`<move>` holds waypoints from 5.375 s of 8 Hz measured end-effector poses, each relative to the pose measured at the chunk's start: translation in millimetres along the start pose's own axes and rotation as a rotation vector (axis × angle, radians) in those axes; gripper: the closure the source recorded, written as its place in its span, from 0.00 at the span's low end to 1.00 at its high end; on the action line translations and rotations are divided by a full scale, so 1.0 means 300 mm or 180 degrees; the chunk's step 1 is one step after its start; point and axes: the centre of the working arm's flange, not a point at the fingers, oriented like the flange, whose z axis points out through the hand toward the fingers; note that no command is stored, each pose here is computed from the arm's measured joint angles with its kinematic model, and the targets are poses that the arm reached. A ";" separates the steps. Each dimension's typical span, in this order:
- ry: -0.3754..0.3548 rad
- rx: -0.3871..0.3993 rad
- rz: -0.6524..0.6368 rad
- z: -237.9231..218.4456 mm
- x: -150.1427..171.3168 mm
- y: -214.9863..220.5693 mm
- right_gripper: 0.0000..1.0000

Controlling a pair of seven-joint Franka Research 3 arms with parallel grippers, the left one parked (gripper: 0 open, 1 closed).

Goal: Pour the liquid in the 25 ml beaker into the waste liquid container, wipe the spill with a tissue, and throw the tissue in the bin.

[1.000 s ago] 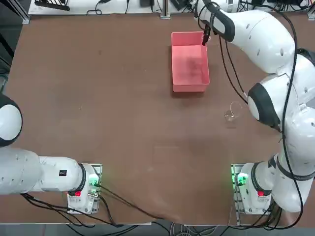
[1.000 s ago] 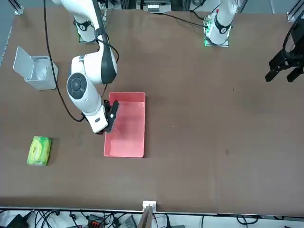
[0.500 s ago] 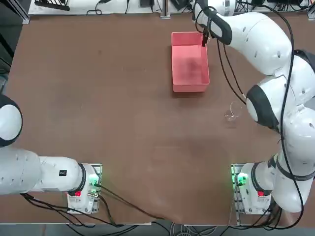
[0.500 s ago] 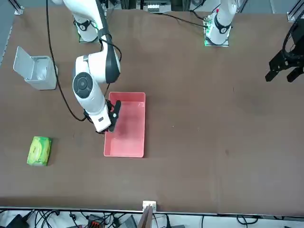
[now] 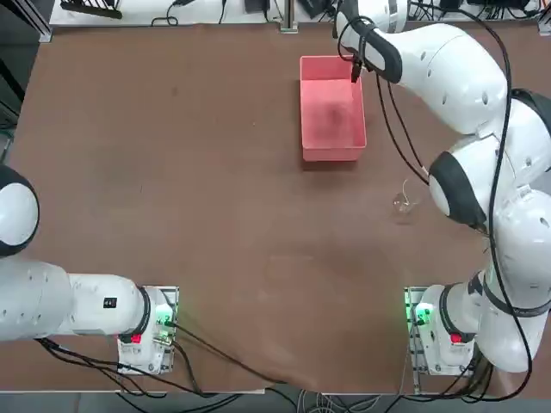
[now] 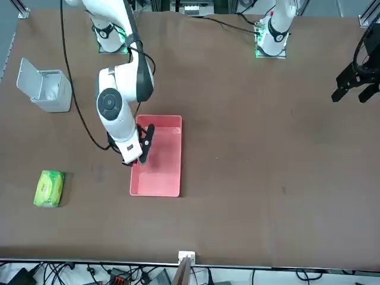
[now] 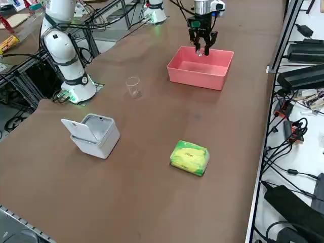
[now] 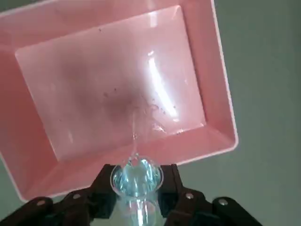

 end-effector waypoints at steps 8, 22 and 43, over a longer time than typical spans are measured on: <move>-0.0436 -0.0128 0.0115 -0.058 0.041 -0.041 0.53; -0.1370 -0.0378 -0.0259 0.027 0.237 -0.238 0.53; -0.0780 -0.0163 0.0151 -0.131 0.178 -0.152 0.53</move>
